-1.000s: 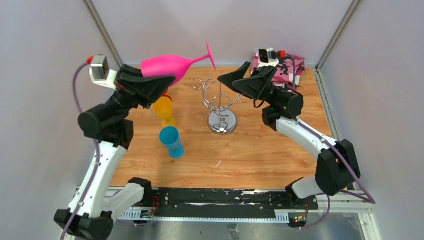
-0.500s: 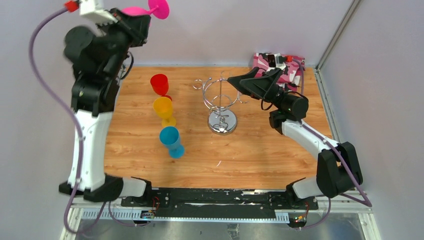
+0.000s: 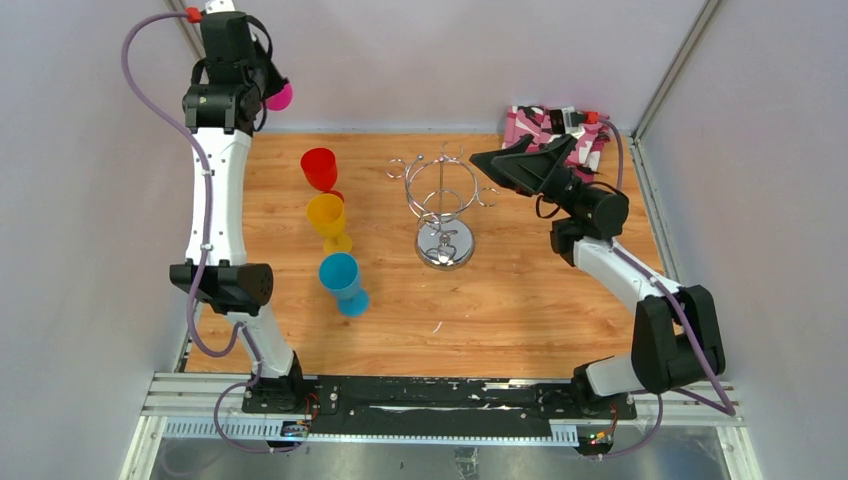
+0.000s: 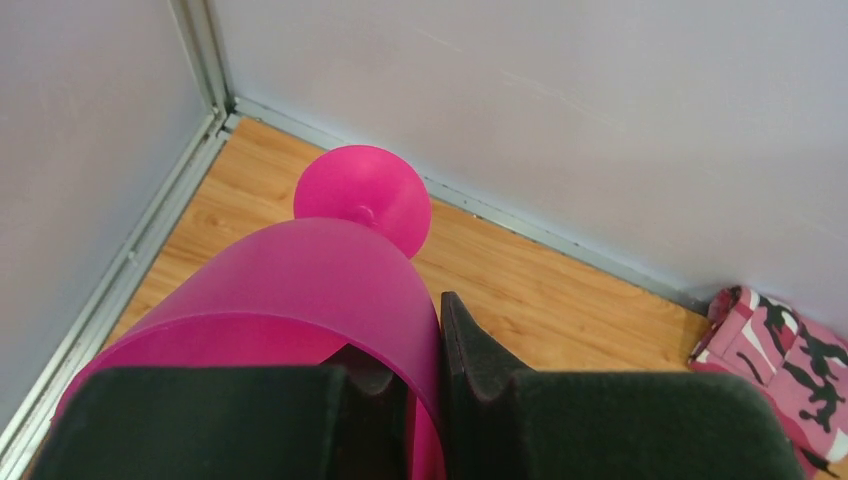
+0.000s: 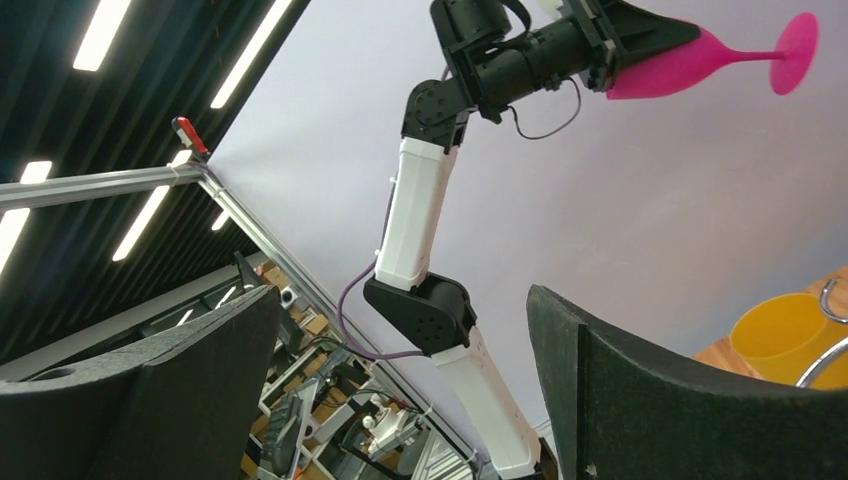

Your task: Take the wine glass off the wine glass rack

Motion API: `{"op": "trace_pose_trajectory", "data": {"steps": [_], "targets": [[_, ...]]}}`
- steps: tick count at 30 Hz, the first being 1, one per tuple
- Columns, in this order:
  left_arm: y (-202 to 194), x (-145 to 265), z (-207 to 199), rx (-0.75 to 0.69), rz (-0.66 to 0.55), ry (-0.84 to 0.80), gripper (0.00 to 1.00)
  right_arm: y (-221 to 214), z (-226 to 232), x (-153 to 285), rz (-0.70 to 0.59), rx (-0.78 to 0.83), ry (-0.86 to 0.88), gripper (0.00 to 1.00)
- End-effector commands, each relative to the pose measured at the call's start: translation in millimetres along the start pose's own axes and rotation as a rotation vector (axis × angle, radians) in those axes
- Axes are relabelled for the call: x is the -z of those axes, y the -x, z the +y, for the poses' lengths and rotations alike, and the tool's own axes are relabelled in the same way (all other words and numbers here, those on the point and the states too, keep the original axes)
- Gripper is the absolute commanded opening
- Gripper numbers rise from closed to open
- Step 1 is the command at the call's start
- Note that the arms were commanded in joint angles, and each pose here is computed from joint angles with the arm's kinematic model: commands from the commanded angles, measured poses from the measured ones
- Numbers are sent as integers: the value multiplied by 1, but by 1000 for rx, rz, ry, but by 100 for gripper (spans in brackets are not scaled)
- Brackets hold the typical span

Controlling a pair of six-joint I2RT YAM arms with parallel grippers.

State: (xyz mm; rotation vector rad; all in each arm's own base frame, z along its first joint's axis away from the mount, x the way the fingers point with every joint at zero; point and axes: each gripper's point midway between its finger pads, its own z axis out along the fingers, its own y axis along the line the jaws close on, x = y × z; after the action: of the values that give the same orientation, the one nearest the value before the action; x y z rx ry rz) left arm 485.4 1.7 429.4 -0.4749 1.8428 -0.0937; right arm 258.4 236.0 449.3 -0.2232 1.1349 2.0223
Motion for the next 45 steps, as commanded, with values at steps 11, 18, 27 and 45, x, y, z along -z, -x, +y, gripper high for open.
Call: {"op": "trace_pose_trajectory", "data": {"steps": [11, 18, 27, 45], "targets": [[-19, -34, 53, -29, 11, 251, 0, 2, -25, 14, 26, 20, -34, 97], [-54, -67, 59, -34, 104, 258, 0, 5, -35, 18, 20, 11, -57, 97], [-95, -105, 87, -36, 198, 319, 0, 6, -48, 23, 15, -5, -83, 97], [-81, -83, 68, -152, 129, 350, 0, 9, -63, 28, 7, -23, -110, 97]]}}
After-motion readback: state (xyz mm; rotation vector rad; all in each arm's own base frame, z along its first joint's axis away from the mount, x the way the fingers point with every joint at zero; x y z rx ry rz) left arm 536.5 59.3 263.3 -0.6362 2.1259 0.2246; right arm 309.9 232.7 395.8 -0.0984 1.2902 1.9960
